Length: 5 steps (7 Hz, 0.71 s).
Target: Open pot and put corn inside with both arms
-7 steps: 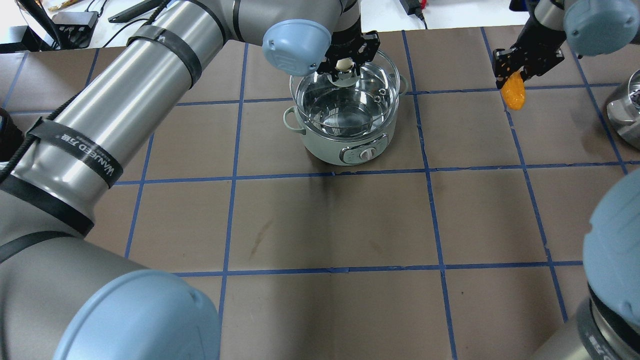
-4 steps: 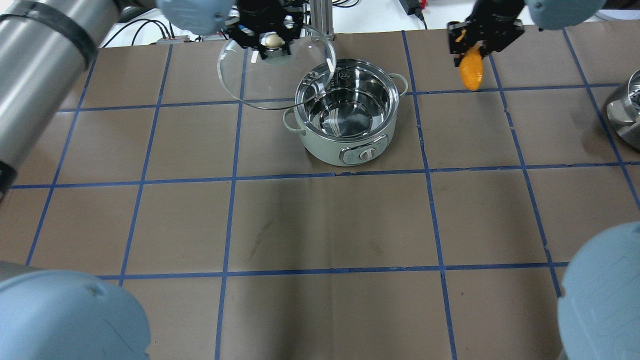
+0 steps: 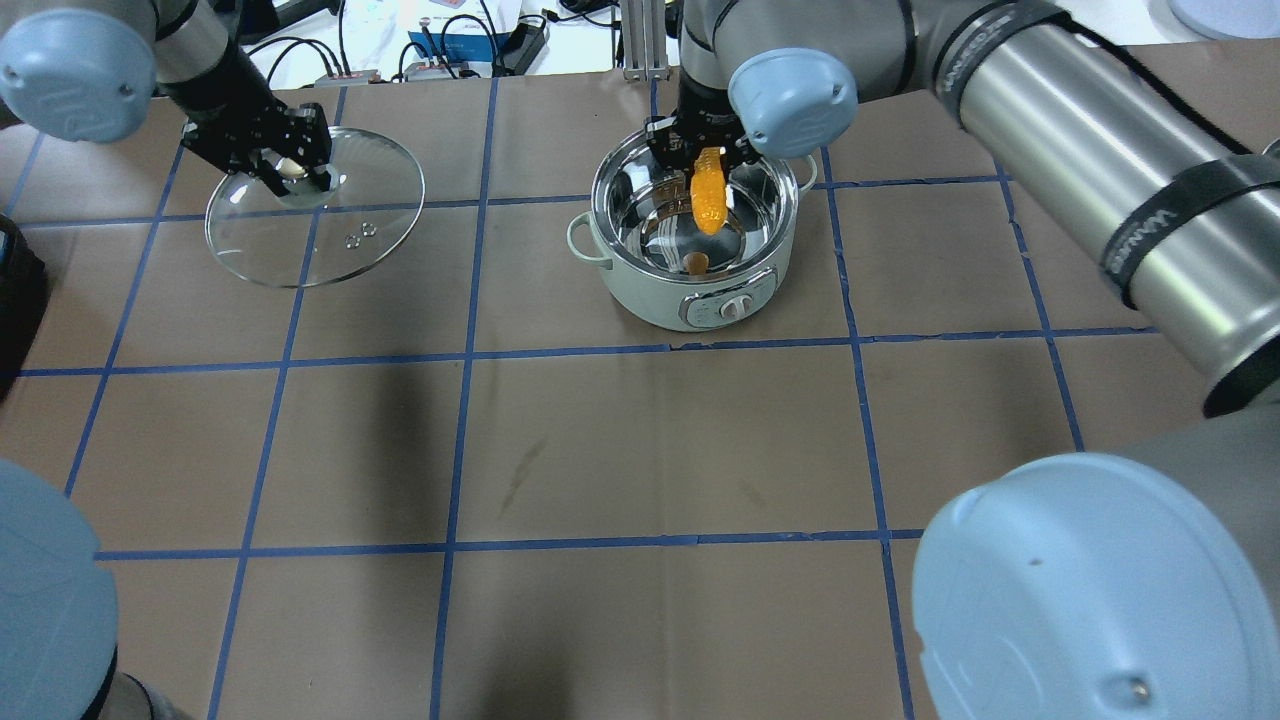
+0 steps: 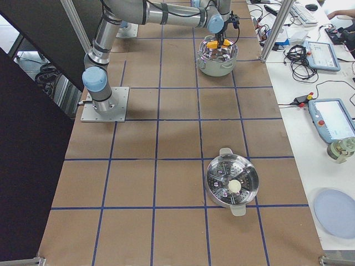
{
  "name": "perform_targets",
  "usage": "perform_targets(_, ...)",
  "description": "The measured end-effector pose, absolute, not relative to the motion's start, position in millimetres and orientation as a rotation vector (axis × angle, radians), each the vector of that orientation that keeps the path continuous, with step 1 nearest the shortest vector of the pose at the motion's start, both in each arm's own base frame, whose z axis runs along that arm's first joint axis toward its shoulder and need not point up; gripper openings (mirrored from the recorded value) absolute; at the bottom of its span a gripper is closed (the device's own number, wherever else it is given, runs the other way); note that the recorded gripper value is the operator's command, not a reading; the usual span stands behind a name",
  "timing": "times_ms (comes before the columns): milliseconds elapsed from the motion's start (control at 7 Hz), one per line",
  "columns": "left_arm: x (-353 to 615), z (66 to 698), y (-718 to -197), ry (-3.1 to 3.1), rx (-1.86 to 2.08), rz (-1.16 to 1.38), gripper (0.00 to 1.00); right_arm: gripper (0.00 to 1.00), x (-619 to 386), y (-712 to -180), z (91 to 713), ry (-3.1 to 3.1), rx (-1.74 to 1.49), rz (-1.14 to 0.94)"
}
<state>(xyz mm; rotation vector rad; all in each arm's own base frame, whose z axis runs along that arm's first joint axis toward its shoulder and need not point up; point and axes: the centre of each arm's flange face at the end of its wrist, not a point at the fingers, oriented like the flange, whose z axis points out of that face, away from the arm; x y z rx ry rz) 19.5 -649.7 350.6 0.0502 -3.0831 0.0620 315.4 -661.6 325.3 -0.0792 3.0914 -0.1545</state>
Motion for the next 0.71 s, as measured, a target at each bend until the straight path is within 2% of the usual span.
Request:
perform_targets(143,32,309,-635,-3.080,0.048,0.092,0.18,0.08,325,-666,303,3.093,-0.072,-0.159)
perform_targets(286,34,279,-621,-3.081,0.045,0.115,0.57,0.10,328,-669,283,3.098,-0.073,-0.161)
perform_targets(429,32,255,-610,-3.074,0.045,0.133,1.00,0.26,329,-673,261,3.102,-0.075,-0.160)
perform_targets(571,27,240,-604,-3.052,0.050,0.141,1.00,0.72,330,-674,243,3.105,-0.076,-0.156)
perform_targets(714,21,235,-603,-3.029,0.064,0.153,1.00,1.00,329,-674,234,3.111,-0.077,-0.151)
